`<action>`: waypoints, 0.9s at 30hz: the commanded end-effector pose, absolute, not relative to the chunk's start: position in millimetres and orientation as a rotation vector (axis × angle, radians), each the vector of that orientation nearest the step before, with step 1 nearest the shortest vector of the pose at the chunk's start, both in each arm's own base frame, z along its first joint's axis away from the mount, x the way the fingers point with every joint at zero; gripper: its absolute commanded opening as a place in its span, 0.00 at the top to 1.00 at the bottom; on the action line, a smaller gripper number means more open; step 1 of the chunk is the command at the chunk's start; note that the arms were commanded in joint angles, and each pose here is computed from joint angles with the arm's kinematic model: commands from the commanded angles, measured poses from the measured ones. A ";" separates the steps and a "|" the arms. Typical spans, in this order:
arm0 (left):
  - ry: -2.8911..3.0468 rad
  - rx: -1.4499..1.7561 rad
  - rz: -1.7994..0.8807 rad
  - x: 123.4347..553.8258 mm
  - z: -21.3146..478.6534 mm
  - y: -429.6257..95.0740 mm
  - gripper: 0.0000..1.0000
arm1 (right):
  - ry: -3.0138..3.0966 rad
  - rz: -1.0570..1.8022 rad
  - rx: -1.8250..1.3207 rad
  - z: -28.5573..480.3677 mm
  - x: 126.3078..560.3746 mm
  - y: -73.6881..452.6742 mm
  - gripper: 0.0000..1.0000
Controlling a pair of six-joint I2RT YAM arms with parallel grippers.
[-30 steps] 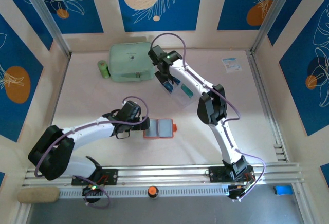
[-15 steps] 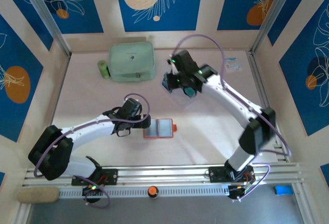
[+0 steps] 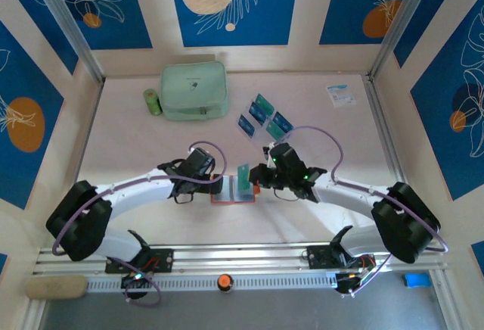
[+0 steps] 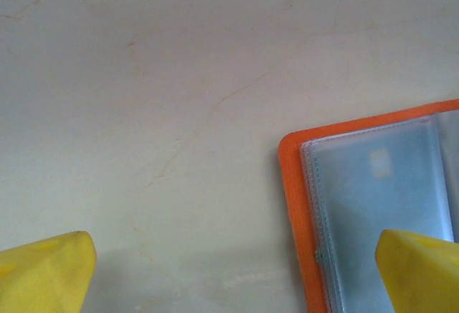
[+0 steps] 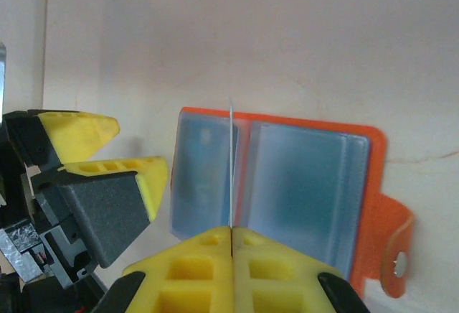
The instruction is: Put the credit cards into the card holder
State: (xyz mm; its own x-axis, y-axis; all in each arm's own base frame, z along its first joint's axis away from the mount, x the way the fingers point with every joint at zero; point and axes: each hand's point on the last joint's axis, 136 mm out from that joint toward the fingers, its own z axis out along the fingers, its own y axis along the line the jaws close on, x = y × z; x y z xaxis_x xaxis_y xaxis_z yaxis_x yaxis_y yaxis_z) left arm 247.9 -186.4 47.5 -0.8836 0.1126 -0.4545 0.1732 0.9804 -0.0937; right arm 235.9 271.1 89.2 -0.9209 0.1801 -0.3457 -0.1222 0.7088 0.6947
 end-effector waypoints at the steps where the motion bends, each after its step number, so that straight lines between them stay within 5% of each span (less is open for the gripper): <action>1: 2.671 0.229 -0.143 246.6 45.3 -184.7 0.00 | 2.390 1.178 0.086 109.1 241.9 283.3 1.00; 27: 2.714 0.204 -0.049 236.9 26.0 -174.7 0.00 | 2.434 1.163 0.137 73.6 237.4 291.3 1.00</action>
State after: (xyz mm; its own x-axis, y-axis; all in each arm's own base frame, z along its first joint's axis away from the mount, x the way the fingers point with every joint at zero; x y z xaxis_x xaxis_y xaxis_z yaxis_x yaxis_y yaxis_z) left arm 244.1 -183.2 33.0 -0.8930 0.1303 -0.4308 0.1635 0.9857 -0.0408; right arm 234.7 287.9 71.7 -0.9061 0.2578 -0.3355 -0.0931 0.6520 0.7525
